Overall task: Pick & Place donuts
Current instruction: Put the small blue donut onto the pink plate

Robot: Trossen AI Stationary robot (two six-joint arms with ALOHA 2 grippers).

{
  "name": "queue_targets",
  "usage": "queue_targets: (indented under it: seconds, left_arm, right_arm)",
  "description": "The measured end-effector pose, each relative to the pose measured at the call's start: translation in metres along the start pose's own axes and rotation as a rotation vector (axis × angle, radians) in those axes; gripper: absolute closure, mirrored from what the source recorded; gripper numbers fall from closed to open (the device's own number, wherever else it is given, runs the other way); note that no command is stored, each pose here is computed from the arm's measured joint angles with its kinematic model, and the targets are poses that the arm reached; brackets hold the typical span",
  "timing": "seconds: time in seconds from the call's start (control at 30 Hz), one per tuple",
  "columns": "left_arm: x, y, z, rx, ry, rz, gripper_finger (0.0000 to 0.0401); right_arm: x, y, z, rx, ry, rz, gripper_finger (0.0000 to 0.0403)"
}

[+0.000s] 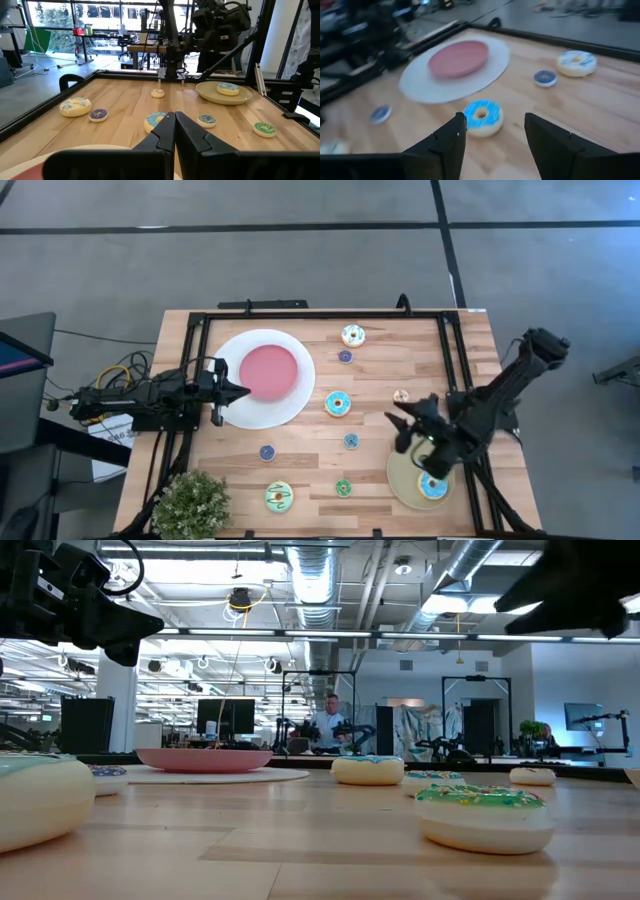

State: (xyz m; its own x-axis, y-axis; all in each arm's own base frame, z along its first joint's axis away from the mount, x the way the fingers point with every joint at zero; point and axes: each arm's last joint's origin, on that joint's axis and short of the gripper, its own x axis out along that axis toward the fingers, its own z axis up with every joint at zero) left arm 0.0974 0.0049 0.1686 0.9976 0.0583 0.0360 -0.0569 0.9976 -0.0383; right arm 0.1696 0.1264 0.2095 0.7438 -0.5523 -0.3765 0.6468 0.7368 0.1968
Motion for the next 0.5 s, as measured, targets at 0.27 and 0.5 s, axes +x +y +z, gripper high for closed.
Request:
queue_targets:
  seconds: [0.27, 0.5]
  left_arm:
    - [0.000, 0.000, 0.000, 0.000, 0.000, 0.000, 0.0401]
    - [0.000, 0.000, 0.000, 0.000, 0.000, 0.000, 0.0401]
  right_arm:
    - [0.045, 0.002, -0.001, -0.153, 0.140, -0.107, 0.0220]
    - [0.078, -0.005, 0.002, -0.303, 0.289, -0.125, 0.0237]
